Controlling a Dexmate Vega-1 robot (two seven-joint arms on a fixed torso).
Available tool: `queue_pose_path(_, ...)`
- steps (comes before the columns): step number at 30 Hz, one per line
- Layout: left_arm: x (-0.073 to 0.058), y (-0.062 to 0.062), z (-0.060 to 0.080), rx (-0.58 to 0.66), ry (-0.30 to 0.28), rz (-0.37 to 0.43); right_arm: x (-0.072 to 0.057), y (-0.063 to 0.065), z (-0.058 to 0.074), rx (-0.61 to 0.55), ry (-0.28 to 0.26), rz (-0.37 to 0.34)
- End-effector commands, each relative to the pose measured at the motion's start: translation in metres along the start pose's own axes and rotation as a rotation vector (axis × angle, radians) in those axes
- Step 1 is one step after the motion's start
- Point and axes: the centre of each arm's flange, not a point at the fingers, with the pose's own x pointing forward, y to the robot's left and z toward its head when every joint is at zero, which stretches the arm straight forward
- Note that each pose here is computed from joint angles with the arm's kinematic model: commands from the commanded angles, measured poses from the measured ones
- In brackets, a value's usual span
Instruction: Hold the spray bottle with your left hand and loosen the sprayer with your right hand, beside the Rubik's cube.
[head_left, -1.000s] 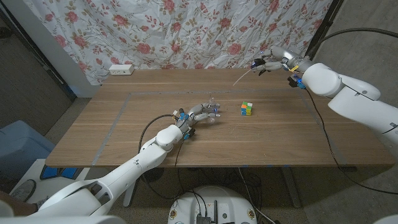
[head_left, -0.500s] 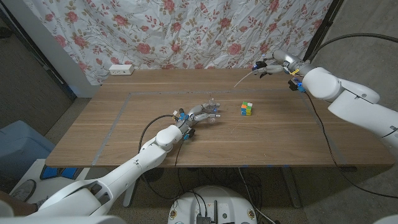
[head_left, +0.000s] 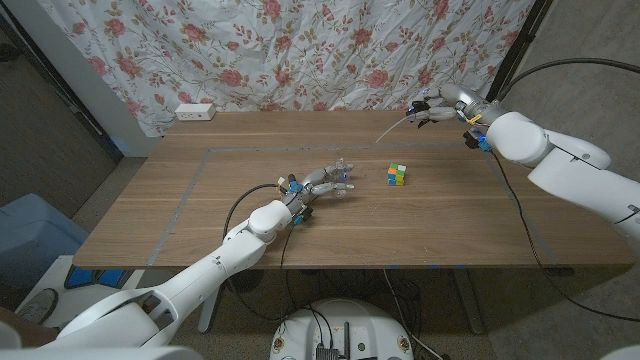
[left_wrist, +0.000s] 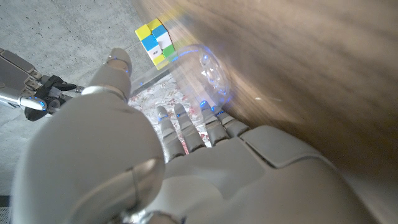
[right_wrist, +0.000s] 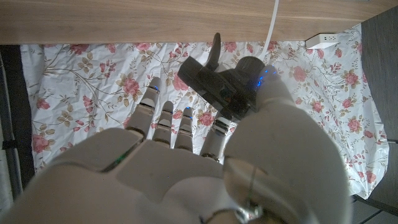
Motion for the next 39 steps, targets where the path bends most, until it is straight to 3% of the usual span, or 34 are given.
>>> queue_pose_path(1, -0.002, 0.002, 0.003, 0.022, 0.010, -0.034, -0.001, 0.001, -0.003, 0.011, 0.003, -0.007)
queue_pose_path(23, -0.010, 0.013, 0.003, 0.014, 0.015, -0.019, -0.002, 0.005, -0.006, 0.030, 0.012, -0.011)
queue_pose_path(39, -0.015, 0.023, 0.016, 0.014, -0.003, -0.039, -0.004, 0.008, -0.011, 0.041, 0.022, -0.022)
